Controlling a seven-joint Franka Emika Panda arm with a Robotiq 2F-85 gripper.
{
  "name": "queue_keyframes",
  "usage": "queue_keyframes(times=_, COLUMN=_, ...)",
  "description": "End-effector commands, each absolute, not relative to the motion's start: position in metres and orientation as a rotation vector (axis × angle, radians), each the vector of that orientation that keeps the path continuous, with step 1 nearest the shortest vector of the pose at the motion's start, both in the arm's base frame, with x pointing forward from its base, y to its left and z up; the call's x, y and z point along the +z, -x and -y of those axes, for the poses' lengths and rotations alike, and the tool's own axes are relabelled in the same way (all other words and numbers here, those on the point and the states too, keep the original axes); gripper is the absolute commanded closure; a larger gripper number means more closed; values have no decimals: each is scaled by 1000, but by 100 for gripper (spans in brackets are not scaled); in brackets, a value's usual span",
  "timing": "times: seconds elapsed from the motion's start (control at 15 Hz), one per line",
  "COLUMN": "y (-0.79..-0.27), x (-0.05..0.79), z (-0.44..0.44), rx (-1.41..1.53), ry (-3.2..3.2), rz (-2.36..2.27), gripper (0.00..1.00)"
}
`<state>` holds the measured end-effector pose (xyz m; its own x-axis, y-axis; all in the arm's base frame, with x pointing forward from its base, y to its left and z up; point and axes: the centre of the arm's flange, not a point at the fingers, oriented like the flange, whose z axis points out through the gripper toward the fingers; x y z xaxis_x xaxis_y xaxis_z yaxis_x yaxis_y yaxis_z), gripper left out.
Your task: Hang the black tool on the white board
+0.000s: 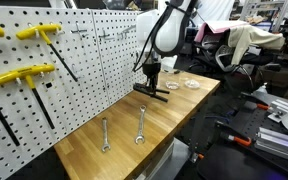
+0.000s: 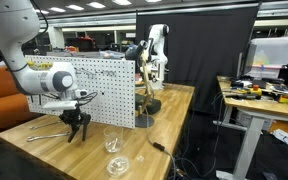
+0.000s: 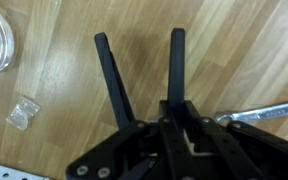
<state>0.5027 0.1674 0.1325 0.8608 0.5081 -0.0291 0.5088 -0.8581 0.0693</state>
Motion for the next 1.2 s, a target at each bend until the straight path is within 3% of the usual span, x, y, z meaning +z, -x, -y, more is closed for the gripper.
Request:
queue_keyframes(times=0.0, y=-470, x=170, z=-165, rx=172, ry=-2961, rz=-683, gripper=96)
queue_keyframes(times=1.13, y=-443, x=212, z=-214, rx=626, ry=-3050, rz=-556, gripper=96)
